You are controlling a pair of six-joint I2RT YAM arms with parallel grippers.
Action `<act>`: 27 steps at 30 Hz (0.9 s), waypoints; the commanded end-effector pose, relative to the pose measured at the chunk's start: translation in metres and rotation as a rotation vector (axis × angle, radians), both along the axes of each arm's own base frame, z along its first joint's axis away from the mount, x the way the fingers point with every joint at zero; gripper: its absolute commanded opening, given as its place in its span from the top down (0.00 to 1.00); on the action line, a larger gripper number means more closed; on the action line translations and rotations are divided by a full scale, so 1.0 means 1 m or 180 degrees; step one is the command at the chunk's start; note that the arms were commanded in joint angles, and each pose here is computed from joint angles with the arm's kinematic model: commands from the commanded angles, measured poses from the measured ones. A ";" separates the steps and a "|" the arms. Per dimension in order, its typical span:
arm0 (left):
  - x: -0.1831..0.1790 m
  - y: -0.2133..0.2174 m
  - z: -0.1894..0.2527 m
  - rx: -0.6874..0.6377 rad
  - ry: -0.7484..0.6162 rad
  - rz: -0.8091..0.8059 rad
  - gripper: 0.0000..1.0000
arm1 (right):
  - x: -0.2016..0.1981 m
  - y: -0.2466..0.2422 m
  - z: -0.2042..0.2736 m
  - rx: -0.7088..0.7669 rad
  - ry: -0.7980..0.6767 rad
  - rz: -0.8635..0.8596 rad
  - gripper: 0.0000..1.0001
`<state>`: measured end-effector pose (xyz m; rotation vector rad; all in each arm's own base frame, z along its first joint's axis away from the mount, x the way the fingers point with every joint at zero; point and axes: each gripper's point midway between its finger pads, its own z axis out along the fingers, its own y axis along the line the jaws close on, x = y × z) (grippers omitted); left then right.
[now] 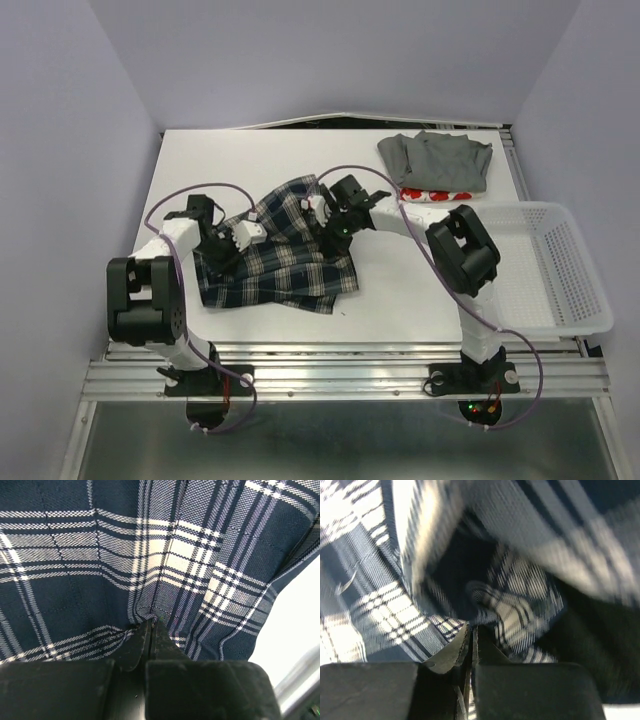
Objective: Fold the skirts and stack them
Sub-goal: Fold the skirt
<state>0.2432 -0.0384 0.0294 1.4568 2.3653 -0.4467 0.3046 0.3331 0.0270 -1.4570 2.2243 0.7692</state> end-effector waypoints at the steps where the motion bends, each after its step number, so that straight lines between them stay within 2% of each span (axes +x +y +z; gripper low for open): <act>1: 0.061 0.001 0.018 -0.0052 -0.0302 0.0509 1.00 | 0.099 -0.025 0.011 -0.0057 -0.0395 -0.0724 0.99; 2: 0.083 0.001 0.029 -0.0070 -0.0465 0.0570 1.00 | 0.126 -0.030 0.027 0.0026 -0.0521 -0.0830 0.99; 6: 0.122 0.001 0.049 -0.0125 -0.0573 0.0727 1.00 | 0.152 -0.028 0.072 0.0199 -0.0736 -0.0796 0.99; 10: 0.154 0.000 0.095 -0.0187 -0.0879 0.0723 1.00 | 0.144 -0.022 0.116 0.0411 -0.0848 -0.0643 0.99; 13: 0.150 -0.005 0.120 -0.0261 -0.0877 0.0616 1.00 | 0.132 -0.023 0.143 0.0508 -0.0869 -0.0579 0.99; 14: 0.137 -0.006 0.122 -0.0265 -0.0768 0.0565 1.00 | 0.126 -0.026 0.147 0.0501 -0.0839 -0.0560 0.99; 16: 0.120 -0.009 0.138 -0.0278 -0.0830 0.0422 1.00 | 0.115 -0.029 0.152 0.0504 -0.0813 -0.0507 0.99; 19: 0.074 -0.008 0.134 -0.0127 -0.0688 0.0093 1.00 | 0.086 -0.045 0.154 0.0422 -0.0758 -0.0421 0.99; 20: 0.049 -0.005 0.113 -0.0064 -0.0443 0.0048 1.00 | 0.071 -0.054 0.131 0.0298 -0.0591 -0.0401 0.99; 22: 0.023 -0.006 0.098 0.0127 -0.0369 -0.0201 1.00 | 0.056 -0.065 0.108 0.0158 -0.0471 -0.0418 0.99; 24: -0.019 -0.005 0.050 0.0264 -0.0002 -0.0334 1.00 | 0.033 -0.073 0.068 -0.0014 -0.0259 -0.0374 0.99; 27: -0.025 -0.011 0.016 0.0441 0.0082 -0.0411 1.00 | 0.013 -0.077 0.014 -0.0291 0.0006 -0.0330 0.99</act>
